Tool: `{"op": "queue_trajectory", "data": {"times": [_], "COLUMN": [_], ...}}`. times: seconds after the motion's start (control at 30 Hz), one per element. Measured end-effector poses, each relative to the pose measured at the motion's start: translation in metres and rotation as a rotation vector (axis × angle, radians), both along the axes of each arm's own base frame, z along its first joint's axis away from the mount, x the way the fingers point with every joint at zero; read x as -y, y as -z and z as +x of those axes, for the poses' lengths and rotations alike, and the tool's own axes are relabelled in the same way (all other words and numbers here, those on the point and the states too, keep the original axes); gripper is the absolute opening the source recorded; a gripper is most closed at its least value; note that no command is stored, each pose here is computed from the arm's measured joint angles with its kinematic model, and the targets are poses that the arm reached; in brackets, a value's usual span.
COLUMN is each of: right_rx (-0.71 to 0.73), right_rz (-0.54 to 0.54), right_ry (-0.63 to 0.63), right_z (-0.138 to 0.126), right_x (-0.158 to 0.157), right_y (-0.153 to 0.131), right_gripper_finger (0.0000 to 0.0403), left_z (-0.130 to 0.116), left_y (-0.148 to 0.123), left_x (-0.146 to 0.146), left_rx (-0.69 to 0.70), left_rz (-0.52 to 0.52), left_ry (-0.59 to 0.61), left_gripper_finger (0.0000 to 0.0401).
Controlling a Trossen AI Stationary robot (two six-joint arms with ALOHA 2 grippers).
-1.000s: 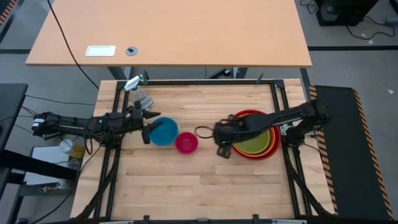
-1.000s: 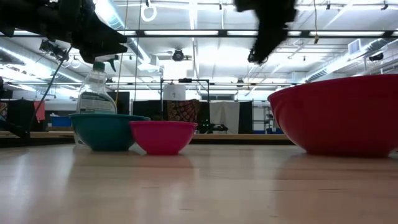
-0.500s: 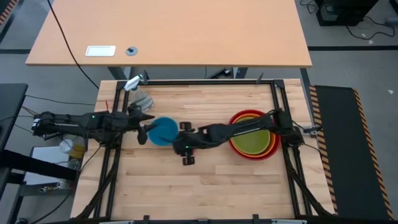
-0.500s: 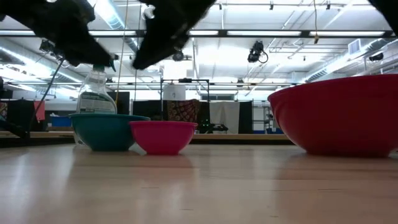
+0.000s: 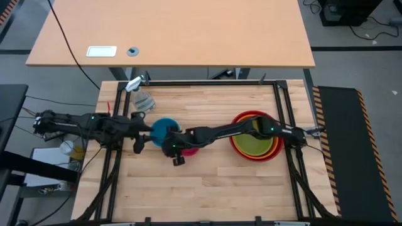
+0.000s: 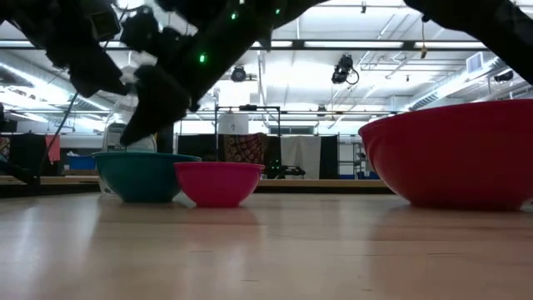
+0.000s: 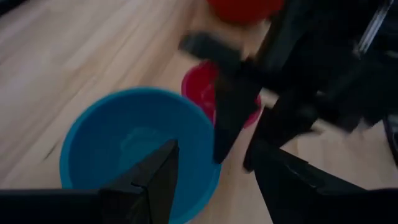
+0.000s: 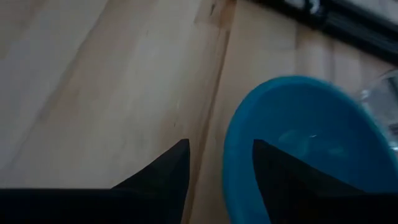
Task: Nest bowls inside each other
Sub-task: Stack the blue bowl on the top of the green bowl
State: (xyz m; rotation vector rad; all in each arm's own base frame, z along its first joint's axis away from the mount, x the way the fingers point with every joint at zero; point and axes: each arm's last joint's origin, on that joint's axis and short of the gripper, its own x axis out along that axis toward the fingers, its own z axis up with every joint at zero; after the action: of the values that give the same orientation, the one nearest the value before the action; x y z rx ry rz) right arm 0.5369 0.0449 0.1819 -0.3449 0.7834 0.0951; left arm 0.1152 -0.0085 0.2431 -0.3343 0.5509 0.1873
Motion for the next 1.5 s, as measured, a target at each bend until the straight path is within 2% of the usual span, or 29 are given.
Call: {"op": "queue_trajectory", "data": {"times": [0.17, 0.3, 0.4, 0.53, 0.7, 0.87, 0.97, 1.1, 1.27, 1.5], "right_rx": [-0.040, -0.048, -0.054, -0.110, -0.119, -0.086, -0.061, -0.046, -0.132, -0.321], "right_rz": [0.000, -0.054, -0.062, -0.016, -0.058, -0.146, -0.208, -0.308, -0.450, -0.429], "right_ry": [0.005, 0.060, 0.051, 0.037, 0.073, 0.112, 0.124, 0.211, 0.332, 0.542], "right_z": [0.001, 0.001, 0.000, -0.003, -0.004, -0.002, -0.003, -0.014, -0.040, -0.097], "right_x": [0.004, 0.010, 0.013, 0.018, 0.020, 0.022, 0.024, 0.026, 0.020, 0.008], "right_y": [0.012, 0.013, 0.013, 0.017, 0.017, 0.014, 0.003, -0.029, -0.060, -0.094], "right_gripper_finger": [0.0181, 0.0170, 0.0140, 0.0091, 0.0026, 0.0024, 0.0029, 0.0028, 0.0028, 0.0029], "left_z": [0.003, 0.005, 0.007, 0.008, 0.008, 0.008, 0.008, 0.007, 0.007, 0.009], "left_y": [-0.006, -0.010, -0.014, -0.017, -0.017, -0.017, -0.017, -0.017, -0.022, -0.024], "left_x": [0.002, 0.002, 0.003, 0.003, 0.003, 0.002, 0.000, -0.004, -0.008, -0.008], "left_rx": [0.066, 0.114, 0.164, 0.190, 0.189, 0.190, 0.191, 0.193, 0.221, 0.246], "left_rz": [0.009, 0.035, 0.039, 0.056, 0.056, 0.071, 0.102, 0.159, 0.250, 0.268], "left_ry": [0.022, 0.038, 0.042, 0.050, 0.049, 0.022, -0.033, -0.145, -0.279, -0.296], "left_gripper_finger": [0.0208, 0.0208, 0.0208, 0.0208, 0.0208, 0.0208, 0.0208, 0.0208, 0.0208, 0.0208]}}
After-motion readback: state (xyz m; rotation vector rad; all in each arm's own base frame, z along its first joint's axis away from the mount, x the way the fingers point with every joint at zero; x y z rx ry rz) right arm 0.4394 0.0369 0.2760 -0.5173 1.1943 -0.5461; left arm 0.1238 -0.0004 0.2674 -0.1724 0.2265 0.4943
